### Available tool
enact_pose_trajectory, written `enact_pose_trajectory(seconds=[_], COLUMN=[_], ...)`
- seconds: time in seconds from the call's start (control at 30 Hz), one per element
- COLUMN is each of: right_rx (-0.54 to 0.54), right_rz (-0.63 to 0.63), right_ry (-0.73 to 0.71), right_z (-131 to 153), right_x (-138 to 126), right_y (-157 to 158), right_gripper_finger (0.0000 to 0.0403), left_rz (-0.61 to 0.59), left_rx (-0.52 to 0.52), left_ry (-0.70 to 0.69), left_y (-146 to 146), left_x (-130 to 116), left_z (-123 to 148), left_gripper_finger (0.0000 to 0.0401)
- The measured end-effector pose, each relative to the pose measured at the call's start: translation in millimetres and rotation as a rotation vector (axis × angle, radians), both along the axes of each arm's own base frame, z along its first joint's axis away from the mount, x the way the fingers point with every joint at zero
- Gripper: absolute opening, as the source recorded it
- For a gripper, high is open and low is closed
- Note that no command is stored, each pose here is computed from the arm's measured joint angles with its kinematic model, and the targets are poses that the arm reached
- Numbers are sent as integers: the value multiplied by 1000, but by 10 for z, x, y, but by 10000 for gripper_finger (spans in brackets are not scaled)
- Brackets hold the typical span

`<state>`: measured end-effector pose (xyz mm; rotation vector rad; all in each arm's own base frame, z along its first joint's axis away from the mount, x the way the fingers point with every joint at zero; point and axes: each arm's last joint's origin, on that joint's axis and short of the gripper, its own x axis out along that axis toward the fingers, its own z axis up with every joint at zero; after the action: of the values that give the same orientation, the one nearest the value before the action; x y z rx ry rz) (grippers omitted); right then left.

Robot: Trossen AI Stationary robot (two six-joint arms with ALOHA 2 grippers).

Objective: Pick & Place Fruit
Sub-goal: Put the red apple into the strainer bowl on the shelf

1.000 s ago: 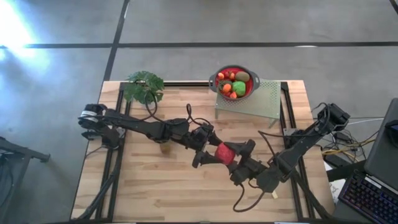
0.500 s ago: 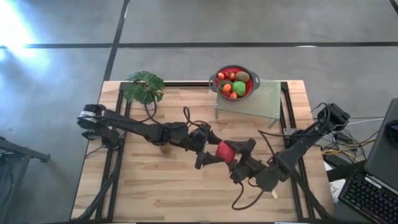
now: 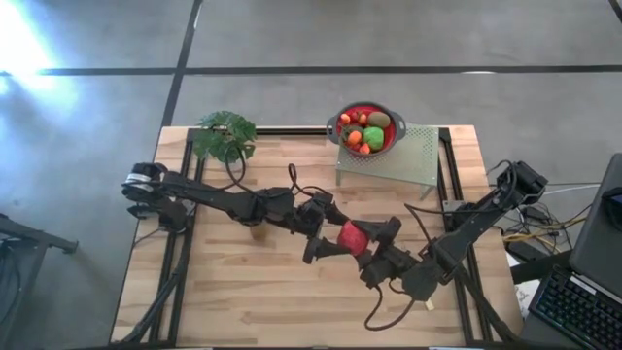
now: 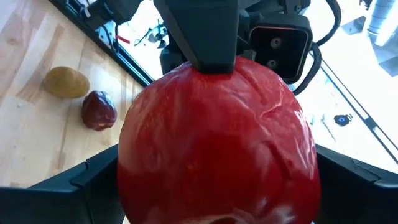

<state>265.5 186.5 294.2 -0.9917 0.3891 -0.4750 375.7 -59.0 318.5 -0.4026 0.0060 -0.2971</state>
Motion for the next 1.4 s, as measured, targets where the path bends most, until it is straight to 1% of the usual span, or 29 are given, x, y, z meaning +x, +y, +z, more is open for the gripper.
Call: enact_pose_trajectory(seconds=[0.27, 0.33, 0.4, 0.53, 0.67, 0.73, 0.9, 1.07, 1.23, 1.4], right_rx=[3, 2, 5, 9, 1, -3, 2, -30, -16, 1], right_rz=[17, 18, 22, 29, 20, 8, 10, -43, -53, -71], right_ry=[6, 6, 5, 5, 8, 4, -6, 1, -1, -7], right_z=[-4, -4, -3, -2, -6, -4, 15, 17, 33, 112], right_x=[2, 0, 1, -3, -6, -23, -59, -91, -128, -173], right_y=[4, 6, 8, 16, 14, 24, 51, 28, -7, -122], right_gripper_finger=[363, 363, 363, 363, 363, 363, 363, 363, 363, 363], left_rz=[-3, 0, -29, -38, 17, 48, 64, 79, 81, 100], left_rx=[158, 223, 265, 261, 185, 179, 213, 261, 315, 334], left_ry=[-56, -77, -91, -93, -41, -8, 5, 20, 73, 133], left_y=[-79, -113, -170, -216, -194, -178, -152, -112, -50, 4], left_x=[-17, -22, -34, -45, -45, -41, -65, -157, -303, -459], left_z=[-7, -6, -9, -12, -23, -48, -38, 53, 149, 237], left_gripper_finger=[399, 399, 399, 399, 399, 399, 399, 399, 399, 399])
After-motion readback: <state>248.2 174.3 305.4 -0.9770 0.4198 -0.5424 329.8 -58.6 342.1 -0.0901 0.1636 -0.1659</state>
